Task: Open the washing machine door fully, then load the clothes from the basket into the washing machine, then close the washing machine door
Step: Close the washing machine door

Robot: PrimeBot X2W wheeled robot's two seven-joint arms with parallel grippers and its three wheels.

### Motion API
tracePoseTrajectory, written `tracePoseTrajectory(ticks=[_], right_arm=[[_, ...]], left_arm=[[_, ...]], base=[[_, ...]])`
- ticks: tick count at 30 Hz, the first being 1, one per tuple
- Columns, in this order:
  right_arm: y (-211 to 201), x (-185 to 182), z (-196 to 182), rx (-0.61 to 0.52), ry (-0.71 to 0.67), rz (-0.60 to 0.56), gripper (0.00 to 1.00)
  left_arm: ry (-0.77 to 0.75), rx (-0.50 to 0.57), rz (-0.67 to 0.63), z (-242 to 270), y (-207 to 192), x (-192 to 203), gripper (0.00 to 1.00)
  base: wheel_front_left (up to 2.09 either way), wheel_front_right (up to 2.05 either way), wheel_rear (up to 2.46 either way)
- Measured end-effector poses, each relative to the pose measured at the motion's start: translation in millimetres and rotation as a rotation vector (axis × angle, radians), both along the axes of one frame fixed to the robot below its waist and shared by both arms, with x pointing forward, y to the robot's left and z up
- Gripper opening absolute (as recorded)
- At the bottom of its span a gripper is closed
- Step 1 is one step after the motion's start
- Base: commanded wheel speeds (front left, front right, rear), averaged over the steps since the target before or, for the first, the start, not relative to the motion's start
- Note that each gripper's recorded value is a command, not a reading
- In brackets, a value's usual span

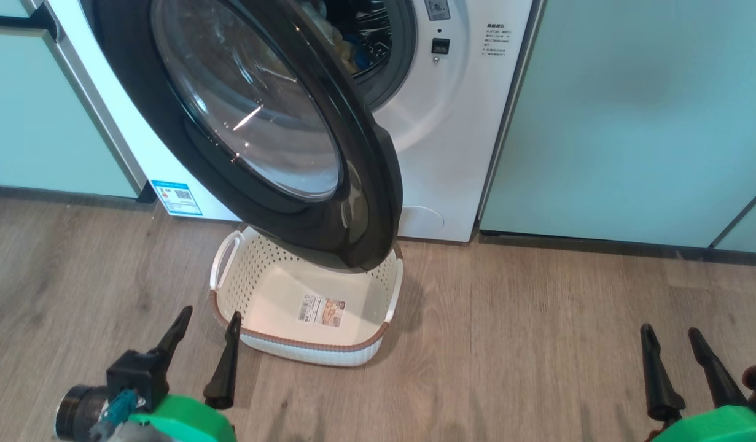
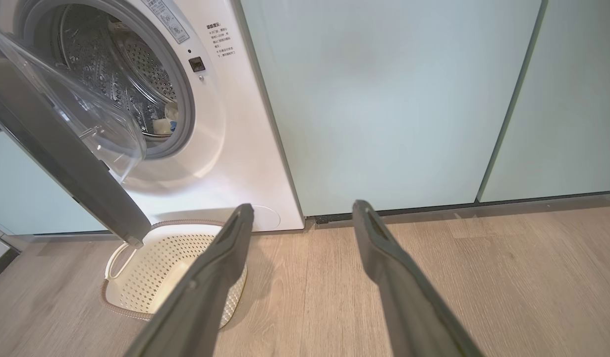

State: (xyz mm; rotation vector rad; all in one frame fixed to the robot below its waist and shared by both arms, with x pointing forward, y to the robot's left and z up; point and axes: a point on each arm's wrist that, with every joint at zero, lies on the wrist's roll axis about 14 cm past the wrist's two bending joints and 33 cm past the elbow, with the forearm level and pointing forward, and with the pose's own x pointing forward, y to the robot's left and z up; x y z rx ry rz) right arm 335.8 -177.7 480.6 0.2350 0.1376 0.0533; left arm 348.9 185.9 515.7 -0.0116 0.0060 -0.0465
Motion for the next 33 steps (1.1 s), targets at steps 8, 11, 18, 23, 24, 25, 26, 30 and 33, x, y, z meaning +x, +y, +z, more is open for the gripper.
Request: tracePoseTrajectory(ticks=[8, 11, 18, 23, 24, 25, 26, 30, 33], right_arm=[[-2, 1, -2, -0.001, 0.008, -0.005, 0.93], [-2, 1, -4, 0.001, 0.014, -0.005, 0.00], [4, 4, -10, 0.014, 0.038, 0.013, 0.00], [17, 7, -18, 0.028, 0.063, 0.050, 0.00], [20, 9, -20, 0.030, 0.067, 0.061, 0.00], [25, 11, -20, 0.034, 0.069, 0.073, 0.00], [30, 14, -20, 0.040, 0.068, 0.086, 0.00], [52, 33, -13, 0.065, 0.035, 0.146, 0.00], [66, 47, -6, 0.086, 0.006, 0.182, 0.00]], left_arm=[[0.004, 0.007, 0.006, -1, 0, 1, 1.00], [0.007, 0.007, 0.008, -2, 0, 1, 1.00], [0.019, 0.002, 0.005, -5, -1, -2, 1.00], [0.023, 0.001, 0.021, -6, 3, -7, 1.00], [0.022, 0.000, 0.026, -5, 4, -8, 1.00], [0.022, -0.001, 0.031, -5, 5, -9, 1.00], [0.023, -0.002, 0.036, -5, 6, -11, 1.00], [0.025, -0.007, 0.048, -6, 8, -15, 1.00], [0.017, -0.011, 0.064, -5, 11, -18, 1.00]], base=[[0.00, 0.00, 0.00], [0.00, 0.00, 0.00], [0.00, 0.00, 0.00], [0.00, 0.00, 0.00], [0.00, 0.00, 0.00], [0.00, 0.00, 0.00], [0.00, 0.00, 0.00], [0.00, 0.00, 0.00], [0.00, 0.00, 0.00]])
